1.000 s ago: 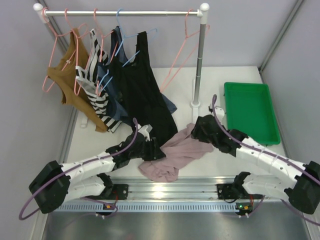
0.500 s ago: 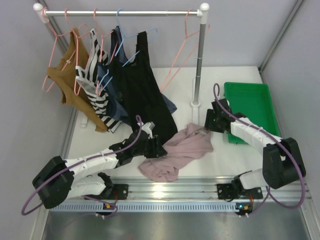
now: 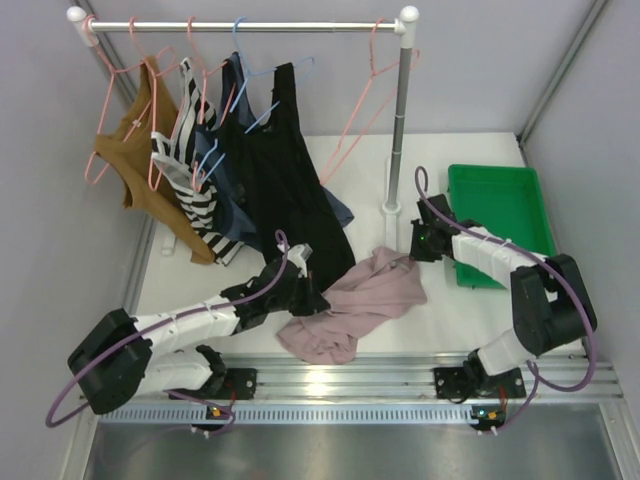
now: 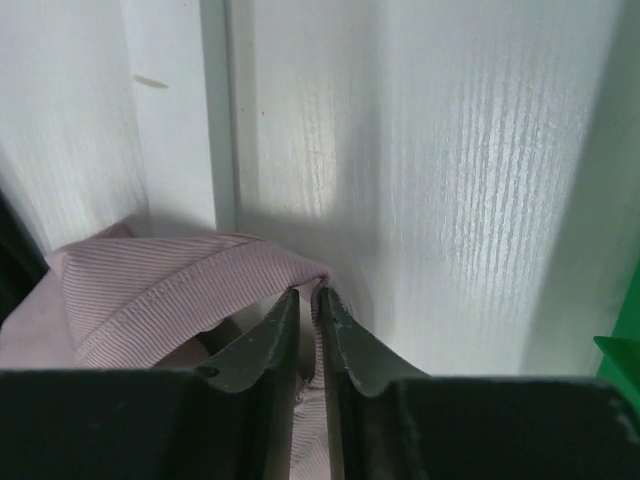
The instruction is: Place the tank top on the hanger
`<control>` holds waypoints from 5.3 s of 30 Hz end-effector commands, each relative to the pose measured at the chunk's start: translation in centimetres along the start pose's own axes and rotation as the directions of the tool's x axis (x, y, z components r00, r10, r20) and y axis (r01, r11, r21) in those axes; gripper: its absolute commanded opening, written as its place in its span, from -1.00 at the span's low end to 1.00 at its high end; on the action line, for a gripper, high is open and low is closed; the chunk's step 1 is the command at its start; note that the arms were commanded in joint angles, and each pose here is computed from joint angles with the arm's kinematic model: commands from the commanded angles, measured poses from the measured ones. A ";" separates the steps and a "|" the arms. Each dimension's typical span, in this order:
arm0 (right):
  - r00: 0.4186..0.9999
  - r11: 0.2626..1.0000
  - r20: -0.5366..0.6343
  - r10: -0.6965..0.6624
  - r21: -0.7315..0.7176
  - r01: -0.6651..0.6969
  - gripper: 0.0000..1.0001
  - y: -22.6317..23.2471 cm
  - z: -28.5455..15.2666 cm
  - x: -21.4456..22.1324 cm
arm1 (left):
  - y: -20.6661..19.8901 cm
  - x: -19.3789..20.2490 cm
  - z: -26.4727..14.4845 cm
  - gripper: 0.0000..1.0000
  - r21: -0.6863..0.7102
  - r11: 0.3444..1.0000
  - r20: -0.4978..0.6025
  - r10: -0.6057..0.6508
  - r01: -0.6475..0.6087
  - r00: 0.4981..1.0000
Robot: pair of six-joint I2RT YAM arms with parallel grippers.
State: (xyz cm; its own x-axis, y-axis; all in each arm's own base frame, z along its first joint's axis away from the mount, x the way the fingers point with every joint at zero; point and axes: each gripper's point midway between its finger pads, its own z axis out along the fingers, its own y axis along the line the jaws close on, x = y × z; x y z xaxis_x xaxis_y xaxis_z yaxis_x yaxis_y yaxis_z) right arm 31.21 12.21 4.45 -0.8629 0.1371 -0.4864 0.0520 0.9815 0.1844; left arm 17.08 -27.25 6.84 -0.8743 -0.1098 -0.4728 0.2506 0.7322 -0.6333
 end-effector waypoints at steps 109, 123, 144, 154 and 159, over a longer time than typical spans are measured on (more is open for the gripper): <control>0.843 0.514 -0.316 0.435 -0.681 -0.521 0.29 20.1 -10.7 7.5 | -16.6 -15.2 -19.5 -1.00 0.082 0.875 0.365 0.419 -0.477 0.832; 0.898 0.747 0.174 0.404 -0.629 -0.214 -1.00 17.1 -21.5 -3.1 | -17.6 -17.5 -22.5 -1.00 0.011 0.852 0.436 0.466 -0.523 0.770; 0.657 0.879 0.722 0.217 -0.437 0.190 -1.00 15.6 -45.2 -19.2 | -22.7 -25.5 -30.2 -1.00 -0.172 0.778 0.635 0.557 -0.605 0.536; 0.859 0.922 0.488 0.154 -0.384 0.053 -1.00 13.4 -29.3 -9.3 | -15.6 -17.0 -19.9 -1.00 -0.030 0.855 0.410 0.483 -0.518 0.773; 0.945 0.924 0.277 0.176 -0.377 -0.062 -1.00 11.6 -19.4 -0.8 | -10.2 -9.1 -11.6 -1.00 0.128 0.933 0.260 0.296 -0.337 0.919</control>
State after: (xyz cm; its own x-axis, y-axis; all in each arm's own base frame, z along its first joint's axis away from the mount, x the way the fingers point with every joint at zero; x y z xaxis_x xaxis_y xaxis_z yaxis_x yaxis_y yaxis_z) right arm 23.84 19.40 26.91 -0.6109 0.2495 -0.7514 -0.1295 0.9048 0.4057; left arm 18.73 -23.85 28.28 -0.5008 0.0486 -0.8642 0.6330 0.7015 -0.3275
